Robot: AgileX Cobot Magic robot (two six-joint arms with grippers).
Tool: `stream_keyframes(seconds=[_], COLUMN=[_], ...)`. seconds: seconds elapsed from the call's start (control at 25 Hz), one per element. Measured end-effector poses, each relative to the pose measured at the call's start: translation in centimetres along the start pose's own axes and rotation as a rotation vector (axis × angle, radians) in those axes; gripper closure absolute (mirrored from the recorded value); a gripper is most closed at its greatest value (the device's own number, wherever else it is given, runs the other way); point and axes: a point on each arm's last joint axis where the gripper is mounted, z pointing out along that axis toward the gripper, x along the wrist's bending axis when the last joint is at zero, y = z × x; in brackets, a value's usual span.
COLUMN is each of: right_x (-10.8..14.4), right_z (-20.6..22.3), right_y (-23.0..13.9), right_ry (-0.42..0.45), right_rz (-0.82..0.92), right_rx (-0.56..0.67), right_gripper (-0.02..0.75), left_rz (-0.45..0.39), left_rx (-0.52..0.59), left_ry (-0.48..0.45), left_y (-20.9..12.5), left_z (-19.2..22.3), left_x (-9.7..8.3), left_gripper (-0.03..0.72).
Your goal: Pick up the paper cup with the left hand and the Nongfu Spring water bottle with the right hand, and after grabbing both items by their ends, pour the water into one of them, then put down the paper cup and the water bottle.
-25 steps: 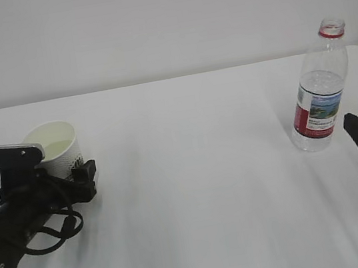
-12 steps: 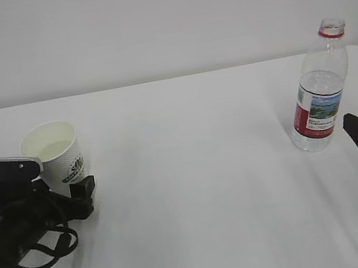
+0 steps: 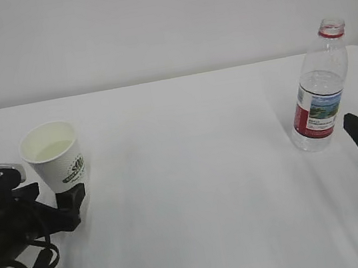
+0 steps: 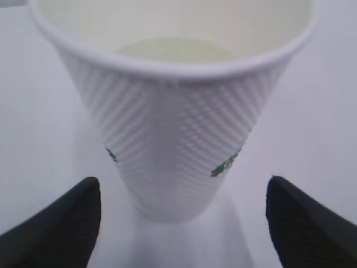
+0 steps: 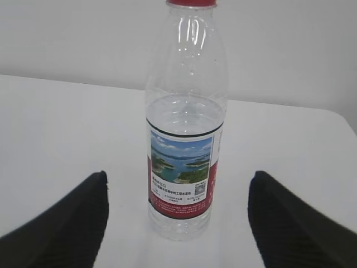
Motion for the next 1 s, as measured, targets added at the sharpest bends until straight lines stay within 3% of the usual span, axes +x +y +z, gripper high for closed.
stream_keyframes(seconds=[0.48,1.0], right_x=[0.0,0.2], right_z=[0.0,-0.2], right_y=[0.0,0.4], right_ry=[0.0,0.021], right_rz=[0.039,0.064], right_rx=[0.0,-0.024], right_gripper=[0.146,0.147], left_rz=[0.005,-0.05], left_rx=[-0.036,-0.312], left_ry=[-0.049,-0.048], left_y=[1.4,6.9], left_z=[-3.9,-8.1], left_x=[0.0,0.2], left_gripper=[0.024,0.065])
